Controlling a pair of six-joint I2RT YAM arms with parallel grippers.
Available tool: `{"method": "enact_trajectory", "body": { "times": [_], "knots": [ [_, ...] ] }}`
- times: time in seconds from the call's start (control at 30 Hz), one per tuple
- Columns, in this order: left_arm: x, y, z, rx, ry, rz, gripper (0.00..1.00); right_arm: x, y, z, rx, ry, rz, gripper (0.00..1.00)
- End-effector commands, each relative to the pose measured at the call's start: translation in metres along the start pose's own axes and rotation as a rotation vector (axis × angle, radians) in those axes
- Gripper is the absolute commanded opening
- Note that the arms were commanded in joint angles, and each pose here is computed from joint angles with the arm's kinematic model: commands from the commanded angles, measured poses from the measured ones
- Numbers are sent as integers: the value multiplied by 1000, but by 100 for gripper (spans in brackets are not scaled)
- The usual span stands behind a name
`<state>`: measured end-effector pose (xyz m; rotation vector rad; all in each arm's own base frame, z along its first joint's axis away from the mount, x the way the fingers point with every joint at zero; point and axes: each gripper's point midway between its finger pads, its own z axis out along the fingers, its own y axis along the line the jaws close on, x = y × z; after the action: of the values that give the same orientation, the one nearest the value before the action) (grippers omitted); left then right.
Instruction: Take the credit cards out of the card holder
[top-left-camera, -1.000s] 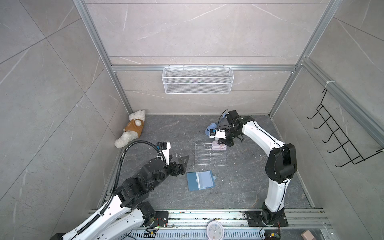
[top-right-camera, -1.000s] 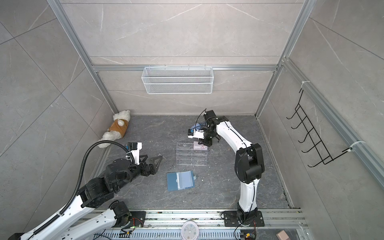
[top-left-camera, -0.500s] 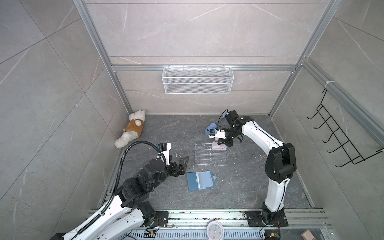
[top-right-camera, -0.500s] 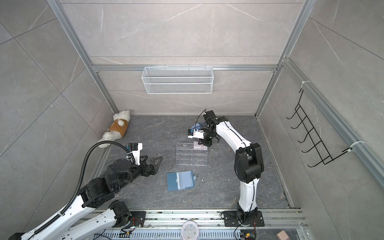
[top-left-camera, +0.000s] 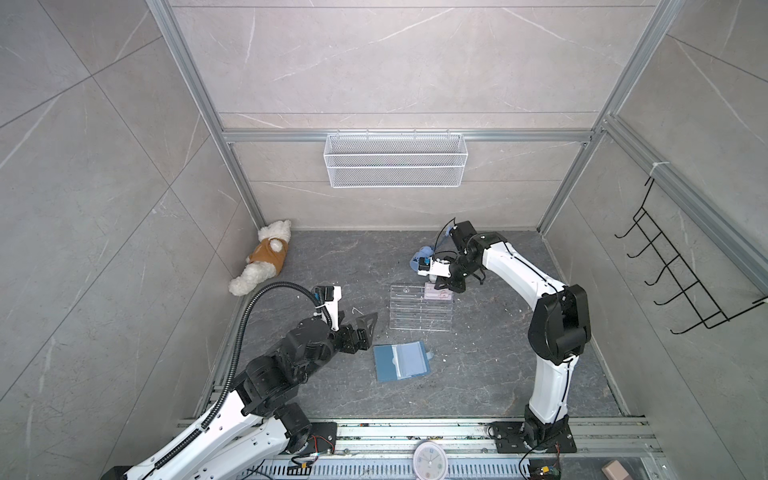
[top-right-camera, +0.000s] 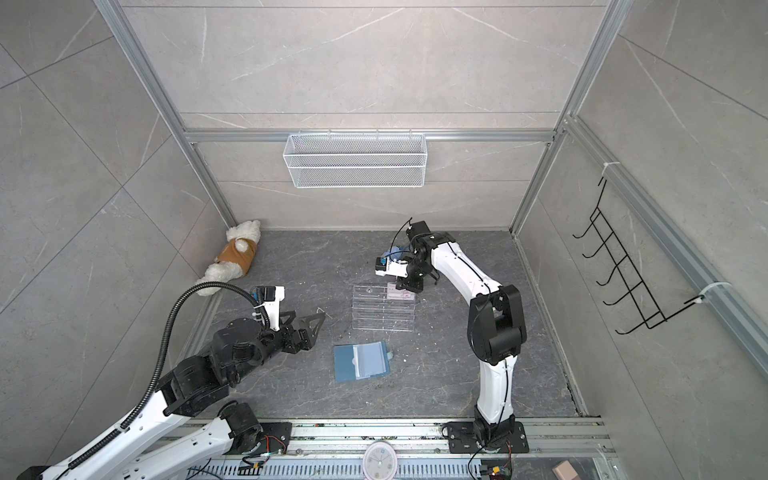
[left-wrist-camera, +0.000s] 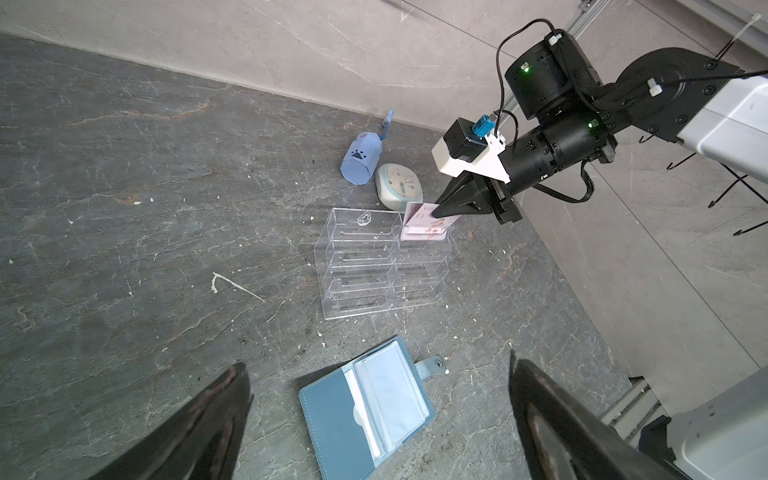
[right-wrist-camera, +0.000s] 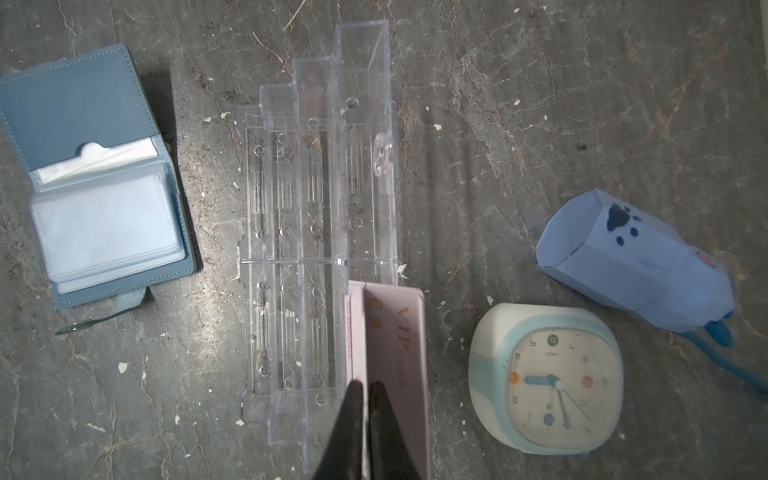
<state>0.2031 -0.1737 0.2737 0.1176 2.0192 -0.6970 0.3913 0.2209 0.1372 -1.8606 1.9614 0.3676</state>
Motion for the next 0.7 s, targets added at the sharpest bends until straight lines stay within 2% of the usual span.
{"method": "enact_trajectory", "body": {
  "times": [0.0,0.1,0.4,0.67],
  "knots": [
    [-3,-3,0,13,-15,-12,98,-6,-2,-2,-7,-10,23,13],
    [-1,-4,2,18,-8,-14,98,-8,-3,-4,3,-10,26,16],
    [4,-4,6,21,8,-29,99,-15,-10,-25,87,-16,14,17],
    [17,-1,15,12,49,-74,99,-29,-26,-72,314,-66,-19,35]
  ]
}}
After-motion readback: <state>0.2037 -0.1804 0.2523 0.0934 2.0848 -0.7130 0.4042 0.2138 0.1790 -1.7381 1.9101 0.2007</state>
